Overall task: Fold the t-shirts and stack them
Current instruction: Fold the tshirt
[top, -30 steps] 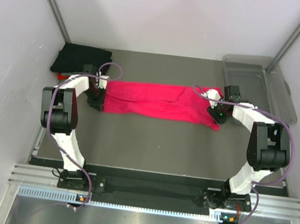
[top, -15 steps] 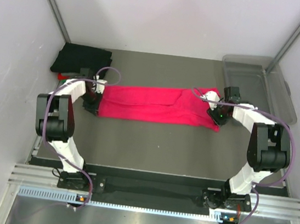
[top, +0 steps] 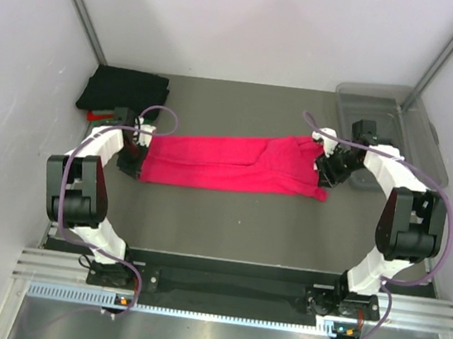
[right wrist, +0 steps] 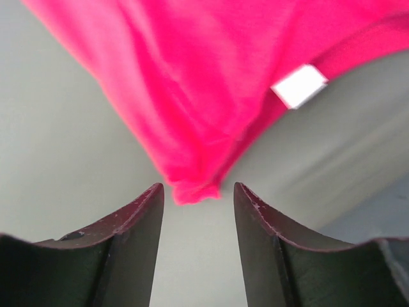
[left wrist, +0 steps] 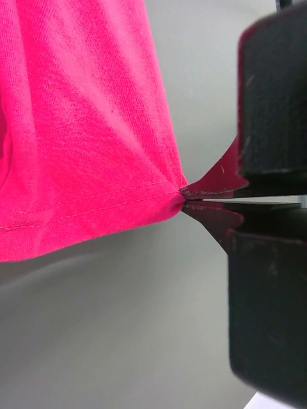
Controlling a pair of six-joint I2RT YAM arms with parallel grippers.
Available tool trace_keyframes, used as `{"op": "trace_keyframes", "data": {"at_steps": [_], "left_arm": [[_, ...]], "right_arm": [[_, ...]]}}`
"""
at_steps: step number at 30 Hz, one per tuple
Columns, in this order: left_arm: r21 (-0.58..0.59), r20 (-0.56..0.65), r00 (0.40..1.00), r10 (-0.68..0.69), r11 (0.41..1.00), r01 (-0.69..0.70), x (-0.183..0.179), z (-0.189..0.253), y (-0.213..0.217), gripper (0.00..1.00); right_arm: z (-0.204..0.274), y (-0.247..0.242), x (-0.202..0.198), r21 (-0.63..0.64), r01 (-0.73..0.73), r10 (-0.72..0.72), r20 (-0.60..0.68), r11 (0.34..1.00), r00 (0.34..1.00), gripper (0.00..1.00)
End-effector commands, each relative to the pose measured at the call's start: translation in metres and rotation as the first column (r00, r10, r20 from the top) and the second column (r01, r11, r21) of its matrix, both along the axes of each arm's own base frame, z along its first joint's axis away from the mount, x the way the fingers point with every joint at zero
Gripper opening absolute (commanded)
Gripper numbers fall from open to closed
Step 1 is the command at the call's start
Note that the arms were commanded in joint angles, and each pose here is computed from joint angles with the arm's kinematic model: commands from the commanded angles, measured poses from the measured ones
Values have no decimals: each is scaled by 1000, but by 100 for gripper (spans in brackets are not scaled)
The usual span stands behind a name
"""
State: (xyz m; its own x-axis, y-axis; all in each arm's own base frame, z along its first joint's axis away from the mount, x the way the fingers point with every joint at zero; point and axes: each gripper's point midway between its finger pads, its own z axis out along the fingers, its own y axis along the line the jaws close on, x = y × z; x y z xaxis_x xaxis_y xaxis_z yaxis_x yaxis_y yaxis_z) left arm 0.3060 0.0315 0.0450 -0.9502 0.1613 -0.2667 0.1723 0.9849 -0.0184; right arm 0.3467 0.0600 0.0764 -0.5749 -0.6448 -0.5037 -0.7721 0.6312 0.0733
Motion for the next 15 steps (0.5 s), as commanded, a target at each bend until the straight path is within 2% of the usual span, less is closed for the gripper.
{"op": "trace_keyframes", "data": {"at_steps": [1, 8, 15], "left_arm": [[23, 23, 1000, -1, 1000, 0, 0, 9, 6, 0], [73, 29, 1000, -5, 997, 3, 3, 7, 16, 0], [75, 25, 1000, 6, 997, -8, 4, 3, 18, 0]], "right_arm": [[23, 25, -32, 171, -62, 78, -89, 983, 993, 49], [-5, 14, -69, 119, -105, 127, -189, 987, 974, 50], [-17, 2, -64, 47, -119, 125, -152, 992, 981, 50]]}}
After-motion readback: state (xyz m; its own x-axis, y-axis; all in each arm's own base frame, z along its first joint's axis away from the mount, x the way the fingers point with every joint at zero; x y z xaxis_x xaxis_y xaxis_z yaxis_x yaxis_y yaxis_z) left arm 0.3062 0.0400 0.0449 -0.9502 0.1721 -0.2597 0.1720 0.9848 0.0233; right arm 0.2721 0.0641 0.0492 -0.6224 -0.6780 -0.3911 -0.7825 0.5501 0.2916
